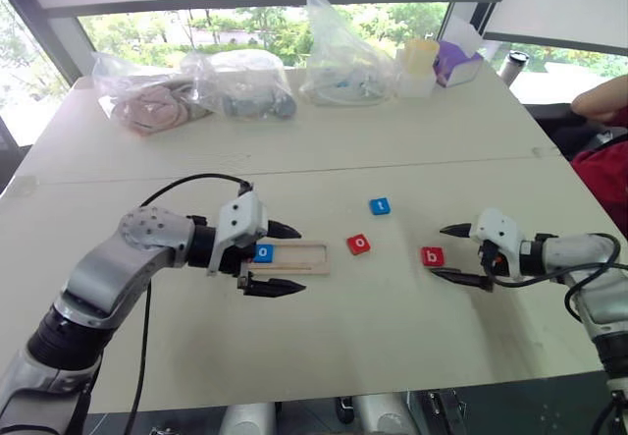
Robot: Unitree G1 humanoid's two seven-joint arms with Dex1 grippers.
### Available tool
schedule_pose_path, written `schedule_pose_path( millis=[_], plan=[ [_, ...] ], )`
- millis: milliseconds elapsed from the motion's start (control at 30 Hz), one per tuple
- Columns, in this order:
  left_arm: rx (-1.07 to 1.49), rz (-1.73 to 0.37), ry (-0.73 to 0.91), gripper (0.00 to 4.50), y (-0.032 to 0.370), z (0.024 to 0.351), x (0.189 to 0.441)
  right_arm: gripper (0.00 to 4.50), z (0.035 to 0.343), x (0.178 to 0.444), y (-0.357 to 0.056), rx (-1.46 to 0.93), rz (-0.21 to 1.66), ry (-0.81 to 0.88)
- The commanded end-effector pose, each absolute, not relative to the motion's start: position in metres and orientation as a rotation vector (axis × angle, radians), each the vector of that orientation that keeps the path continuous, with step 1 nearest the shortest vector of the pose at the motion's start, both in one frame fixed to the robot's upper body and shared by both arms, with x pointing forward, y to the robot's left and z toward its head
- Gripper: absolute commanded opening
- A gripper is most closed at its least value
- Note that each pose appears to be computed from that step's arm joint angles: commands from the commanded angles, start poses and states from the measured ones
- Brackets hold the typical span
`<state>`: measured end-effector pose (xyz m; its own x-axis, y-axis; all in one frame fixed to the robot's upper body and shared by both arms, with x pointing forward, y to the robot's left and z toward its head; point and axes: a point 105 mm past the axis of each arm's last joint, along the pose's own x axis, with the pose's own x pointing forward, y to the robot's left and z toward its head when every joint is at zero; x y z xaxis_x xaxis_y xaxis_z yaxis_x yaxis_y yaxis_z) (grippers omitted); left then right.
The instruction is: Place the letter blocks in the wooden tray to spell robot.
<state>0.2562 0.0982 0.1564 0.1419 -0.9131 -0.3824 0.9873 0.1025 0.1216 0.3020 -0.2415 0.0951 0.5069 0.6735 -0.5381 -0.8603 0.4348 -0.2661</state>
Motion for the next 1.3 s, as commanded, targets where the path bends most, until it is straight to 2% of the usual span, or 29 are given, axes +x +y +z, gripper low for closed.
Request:
schedule_pose_path(
  millis=[33,167,333,467,600,733,967,1300],
  plan=[
    [0.399,-1.374,0.227,4.5,0.109,0.159,0.258,3.12,0.094,0.302,-0.243,-0.559,1.043,0.383],
    [0.404,-1.33,0.249,4.5,0.123,0.156,0.261,1.14,0.095,0.302,-0.242,-0.567,1.073,0.384],
    [0.434,-1.255,0.277,4.5,0.144,0.154,0.267,1.15,0.124,0.312,-0.215,-0.507,1.079,0.277],
    [0.434,-1.165,0.324,4.5,0.182,0.163,0.262,1.15,0.153,0.309,-0.138,-0.456,1.223,0.195],
    [0.435,-1.116,0.373,4.5,0.205,0.171,0.252,1.15,0.152,0.325,-0.078,-0.522,1.228,0.167],
    [0.385,-1.039,0.347,4.5,0.211,0.169,0.255,1.15,0.147,0.332,-0.043,-0.494,1.251,0.191],
    [0.351,-0.982,0.346,4.5,0.207,0.157,0.253,1.15,0.13,0.323,-0.01,-0.548,1.357,0.23],
    [0.323,-0.957,0.343,4.5,0.2,0.152,0.251,1.15,0.119,0.314,0.006,-0.548,1.398,0.253]
  ],
)
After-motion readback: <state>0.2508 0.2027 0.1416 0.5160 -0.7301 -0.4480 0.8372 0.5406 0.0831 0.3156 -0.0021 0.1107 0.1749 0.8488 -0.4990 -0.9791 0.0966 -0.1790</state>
